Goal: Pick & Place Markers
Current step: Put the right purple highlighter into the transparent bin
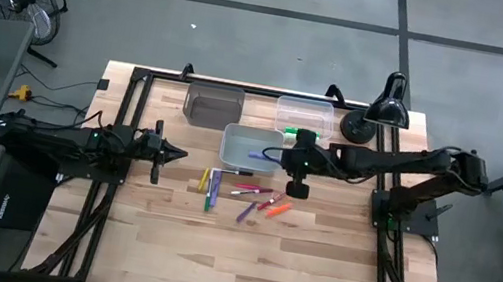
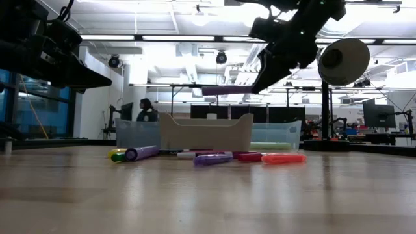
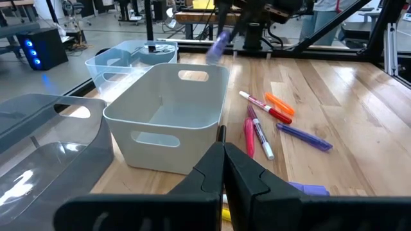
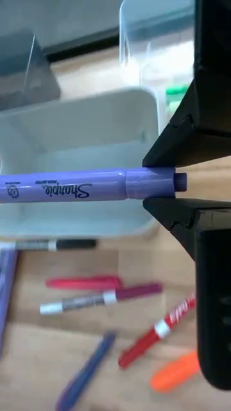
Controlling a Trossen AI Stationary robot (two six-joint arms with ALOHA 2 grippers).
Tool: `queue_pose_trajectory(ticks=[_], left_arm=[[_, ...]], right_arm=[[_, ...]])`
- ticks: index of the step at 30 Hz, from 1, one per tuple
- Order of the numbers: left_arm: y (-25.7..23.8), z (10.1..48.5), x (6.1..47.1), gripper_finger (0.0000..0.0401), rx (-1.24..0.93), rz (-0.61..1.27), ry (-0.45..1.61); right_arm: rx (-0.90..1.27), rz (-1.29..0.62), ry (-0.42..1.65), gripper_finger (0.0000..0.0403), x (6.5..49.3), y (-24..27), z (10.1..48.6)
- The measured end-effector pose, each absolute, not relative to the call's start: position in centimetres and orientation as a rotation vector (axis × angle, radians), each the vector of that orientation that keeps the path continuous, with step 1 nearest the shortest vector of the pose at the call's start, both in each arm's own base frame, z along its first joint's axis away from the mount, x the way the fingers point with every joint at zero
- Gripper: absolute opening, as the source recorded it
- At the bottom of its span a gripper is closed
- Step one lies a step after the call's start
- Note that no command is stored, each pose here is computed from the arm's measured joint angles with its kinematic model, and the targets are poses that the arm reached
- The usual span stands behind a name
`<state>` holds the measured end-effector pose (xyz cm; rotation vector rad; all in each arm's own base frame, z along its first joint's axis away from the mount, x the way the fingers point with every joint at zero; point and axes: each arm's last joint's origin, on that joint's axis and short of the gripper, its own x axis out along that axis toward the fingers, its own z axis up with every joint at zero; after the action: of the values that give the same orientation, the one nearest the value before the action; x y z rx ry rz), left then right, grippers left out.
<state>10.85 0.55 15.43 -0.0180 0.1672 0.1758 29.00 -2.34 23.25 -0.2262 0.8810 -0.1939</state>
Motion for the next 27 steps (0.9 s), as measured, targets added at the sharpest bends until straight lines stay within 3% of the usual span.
queue_pose_trajectory(ticks=[27], left_arm=[[0.5,15.4,10.9,0.0001,-0.018,0.175,0.167]], right_arm=[[-0.186,-0.547,1.058,0.0062,26.3,-10.2,23.1]])
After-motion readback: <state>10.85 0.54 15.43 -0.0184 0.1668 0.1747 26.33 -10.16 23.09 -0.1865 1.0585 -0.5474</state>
